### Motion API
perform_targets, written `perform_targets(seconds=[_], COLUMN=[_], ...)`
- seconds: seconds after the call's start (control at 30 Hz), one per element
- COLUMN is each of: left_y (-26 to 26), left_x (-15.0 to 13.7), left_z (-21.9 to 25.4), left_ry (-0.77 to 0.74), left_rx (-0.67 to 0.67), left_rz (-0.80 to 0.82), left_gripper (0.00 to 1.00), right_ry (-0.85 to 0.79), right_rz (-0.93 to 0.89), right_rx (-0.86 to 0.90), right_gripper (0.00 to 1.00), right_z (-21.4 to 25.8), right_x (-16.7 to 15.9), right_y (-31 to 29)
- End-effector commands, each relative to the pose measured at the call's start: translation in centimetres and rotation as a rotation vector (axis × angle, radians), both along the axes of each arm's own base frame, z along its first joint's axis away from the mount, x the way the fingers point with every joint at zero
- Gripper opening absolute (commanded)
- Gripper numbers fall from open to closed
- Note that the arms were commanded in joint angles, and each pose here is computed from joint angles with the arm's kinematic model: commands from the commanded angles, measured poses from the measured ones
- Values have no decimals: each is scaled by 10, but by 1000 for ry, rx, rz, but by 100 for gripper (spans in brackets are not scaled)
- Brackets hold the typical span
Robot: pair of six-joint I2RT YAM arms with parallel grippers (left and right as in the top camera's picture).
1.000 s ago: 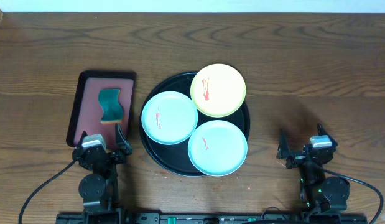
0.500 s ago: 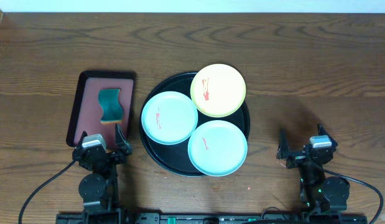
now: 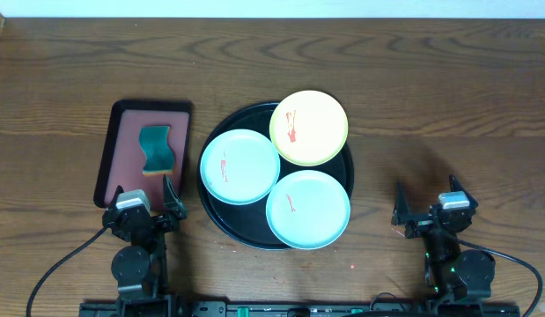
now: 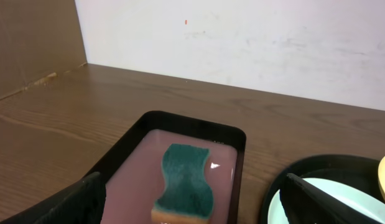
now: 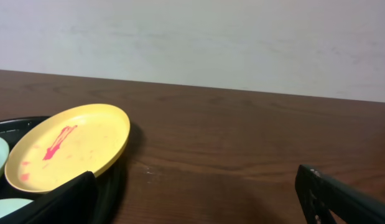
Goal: Clean dirty plates on tray and stack at the side
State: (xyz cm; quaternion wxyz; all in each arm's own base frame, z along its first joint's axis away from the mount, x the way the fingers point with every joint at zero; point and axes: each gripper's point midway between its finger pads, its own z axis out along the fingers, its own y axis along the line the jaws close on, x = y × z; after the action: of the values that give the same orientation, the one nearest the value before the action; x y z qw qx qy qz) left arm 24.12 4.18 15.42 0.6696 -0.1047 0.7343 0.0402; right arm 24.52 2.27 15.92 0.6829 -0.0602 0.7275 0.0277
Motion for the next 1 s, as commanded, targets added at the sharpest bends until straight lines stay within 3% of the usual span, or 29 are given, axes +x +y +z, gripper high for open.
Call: perform_targets(seconds=[0.0,0.97], left_y=[5,5], left_x=[-2,-2], left_z=[-17,-17], left_ry=[56,55], left_rx=[15,15], left_rz=[31,30], left_gripper=[89,90], right_ry=[2,-40], right_rz=[20,31], right_rx=[-8,-6], right_gripper=[99,99], right_z=[-1,9], right_x=[-1,0], right_y=[4,6])
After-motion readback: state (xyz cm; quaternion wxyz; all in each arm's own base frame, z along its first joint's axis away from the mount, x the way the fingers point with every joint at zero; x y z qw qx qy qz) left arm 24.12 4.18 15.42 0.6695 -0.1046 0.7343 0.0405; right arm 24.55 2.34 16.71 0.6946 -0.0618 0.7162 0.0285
